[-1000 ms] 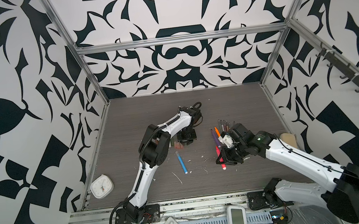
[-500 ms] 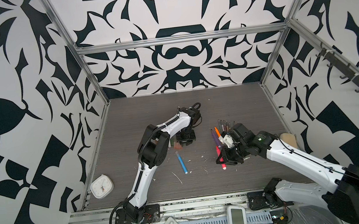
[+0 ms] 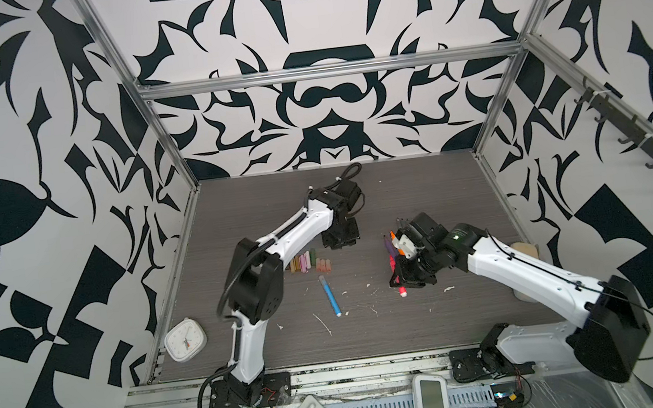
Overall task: Open the pen caps
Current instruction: 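Withdraw the left gripper while the right carries the pink highlighter toward the pen bundle, then lower the pink highlighter beside the purple marker and open the right gripper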
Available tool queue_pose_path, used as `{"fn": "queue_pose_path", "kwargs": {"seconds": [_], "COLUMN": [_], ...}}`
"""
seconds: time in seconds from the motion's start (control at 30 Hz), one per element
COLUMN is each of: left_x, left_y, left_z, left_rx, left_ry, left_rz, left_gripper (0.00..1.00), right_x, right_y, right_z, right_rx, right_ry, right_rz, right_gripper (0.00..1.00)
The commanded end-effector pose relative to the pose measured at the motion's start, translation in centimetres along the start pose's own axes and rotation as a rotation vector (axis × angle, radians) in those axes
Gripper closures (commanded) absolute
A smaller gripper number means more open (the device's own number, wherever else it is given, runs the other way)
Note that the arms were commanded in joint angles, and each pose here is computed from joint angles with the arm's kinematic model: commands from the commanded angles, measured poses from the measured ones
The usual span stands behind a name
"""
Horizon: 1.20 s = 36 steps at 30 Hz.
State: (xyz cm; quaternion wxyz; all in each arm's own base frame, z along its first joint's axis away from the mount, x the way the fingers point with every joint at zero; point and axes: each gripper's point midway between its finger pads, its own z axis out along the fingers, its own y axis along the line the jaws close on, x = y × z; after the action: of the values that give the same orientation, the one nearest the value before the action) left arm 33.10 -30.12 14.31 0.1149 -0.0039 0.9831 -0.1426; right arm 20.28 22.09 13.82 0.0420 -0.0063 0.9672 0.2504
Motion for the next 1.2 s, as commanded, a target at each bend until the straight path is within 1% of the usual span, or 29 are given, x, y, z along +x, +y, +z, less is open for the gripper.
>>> {"fn": "queue_pose_path", "kwargs": {"seconds": [0.0,0.03,0.1,0.13,0.17,0.27,0.33,0.37,0.47,0.57,0.67,0.77,0.8,0.83,0.9,1.03,1.17], "left_x": [-2.8,-3.1,-3.2,-3.3,-3.3,-3.0,-2.7,-2.4,-1.9,-2.0,-2.5,-3.4,-3.6,-4.0,-4.4,-4.6,-4.7], "left_y": [-2.1,-2.1,-1.0,0.1,1.4,4.9,6.5,7.2,8.8,9.0,9.2,9.9,10.0,10.3,10.6,11.8,11.9], "left_z": [-7.3,-9.1,-11.8,-12.9,-13.7,-14.9,-15.4,-16.1,-16.6,-16.4,-15.9,-15.9,-16.1,-15.2,-14.9,-14.3,-14.2], "left_rx": [0.192,0.23,0.273,0.282,0.289,0.335,0.352,0.35,0.304,0.306,0.29,0.245,0.245,0.231,0.236,0.21,0.218], "left_ry": [-0.241,-0.299,-0.375,-0.401,-0.418,-0.426,-0.433,-0.451,-0.473,-0.464,-0.448,-0.452,-0.458,-0.439,-0.428,-0.411,-0.409], "left_rz": [0.012,0.011,-0.007,-0.039,-0.079,-0.182,-0.215,-0.217,-0.205,-0.189,-0.189,-0.195,-0.196,-0.206,-0.221,-0.264,-0.272], "left_gripper": [0.59,0.54,0.37,0.08,0.01,0.01,0.01,0.01,0.01,0.01,0.01,0.01,0.01,0.01,0.01,0.0,0.01], "right_x": [-3.5,-4.6,-6.4,-7.3,-8.2,-10.2,-11.2,-11.7,-12.6,-13.2,-13.2,-12.9,-12.8,-12.6,-12.2,-11.5,-11.0], "right_y": [0.0,0.2,0.5,0.6,0.6,0.1,-0.5,-1.0,-2.1,-3.2,-3.7,-4.2,-4.4,-4.6,-5.1,-5.7,-6.0], "right_z": [-1.1,-1.1,-0.9,-0.3,0.1,2.0,3.1,3.5,4.7,5.7,7.1,8.0,8.2,8.3,8.5,8.8,9.2], "right_rx": [0.119,0.144,0.192,0.223,0.251,0.343,0.421,0.468,0.558,0.625,0.636,0.652,0.658,0.663,0.671,0.678,0.677], "right_ry": [-0.081,-0.092,-0.104,-0.096,-0.089,-0.042,-0.027,-0.027,-0.031,-0.023,0.007,0.034,0.038,0.043,0.054,0.076,0.096], "right_rz": [-0.094,-0.108,-0.123,-0.133,-0.14,-0.137,-0.152,-0.154,-0.157,-0.154,-0.16,-0.158,-0.153,-0.148,-0.141,-0.143,-0.145], "right_gripper": [1.0,1.0,1.0,1.0,1.0,1.0,1.0,1.0,1.0,1.0,1.0,1.0,1.0,1.0,1.0,0.99,0.97]}}
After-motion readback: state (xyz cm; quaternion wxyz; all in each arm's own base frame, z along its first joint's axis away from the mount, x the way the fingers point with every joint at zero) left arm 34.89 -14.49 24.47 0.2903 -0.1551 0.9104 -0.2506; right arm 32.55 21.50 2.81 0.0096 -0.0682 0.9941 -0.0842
